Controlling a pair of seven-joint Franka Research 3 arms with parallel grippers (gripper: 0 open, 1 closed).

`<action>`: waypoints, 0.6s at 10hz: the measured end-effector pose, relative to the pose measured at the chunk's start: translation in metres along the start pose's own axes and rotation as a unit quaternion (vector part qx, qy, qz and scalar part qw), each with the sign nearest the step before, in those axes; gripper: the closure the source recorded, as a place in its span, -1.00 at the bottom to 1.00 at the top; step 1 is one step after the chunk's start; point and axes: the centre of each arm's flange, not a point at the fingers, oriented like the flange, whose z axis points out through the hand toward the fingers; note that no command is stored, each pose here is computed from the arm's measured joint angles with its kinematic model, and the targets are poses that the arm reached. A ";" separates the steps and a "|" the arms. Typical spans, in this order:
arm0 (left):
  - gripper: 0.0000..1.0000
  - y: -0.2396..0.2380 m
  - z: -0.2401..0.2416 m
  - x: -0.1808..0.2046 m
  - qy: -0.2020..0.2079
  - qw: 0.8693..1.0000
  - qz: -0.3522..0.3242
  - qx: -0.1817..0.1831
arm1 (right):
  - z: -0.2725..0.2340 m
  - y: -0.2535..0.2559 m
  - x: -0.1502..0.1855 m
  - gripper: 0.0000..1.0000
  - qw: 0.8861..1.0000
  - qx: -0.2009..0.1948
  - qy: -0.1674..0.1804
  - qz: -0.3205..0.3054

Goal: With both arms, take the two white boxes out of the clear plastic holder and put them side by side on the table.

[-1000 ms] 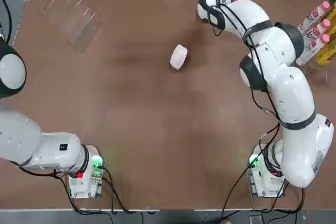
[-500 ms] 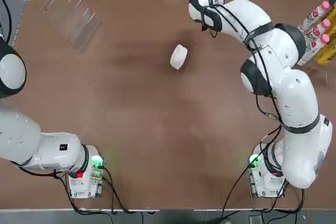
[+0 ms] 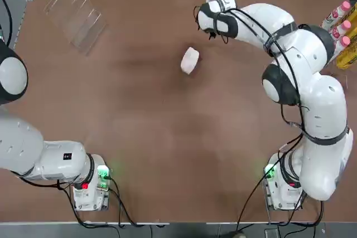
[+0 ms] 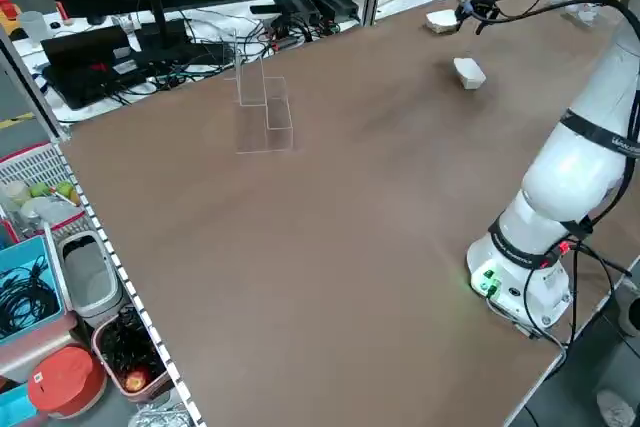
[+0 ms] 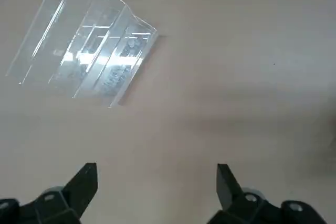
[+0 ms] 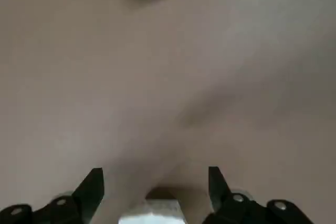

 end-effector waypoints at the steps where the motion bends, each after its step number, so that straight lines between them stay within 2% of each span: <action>1: -1.00 0.000 0.000 0.000 0.000 1.000 0.000 0.000 | 0.007 0.001 -0.017 -0.80 1.000 0.005 -0.004 -0.016; 6: -1.00 -0.001 0.000 0.000 0.000 1.000 -0.001 0.000 | 0.044 0.018 -0.104 -0.81 0.997 0.018 0.008 -0.070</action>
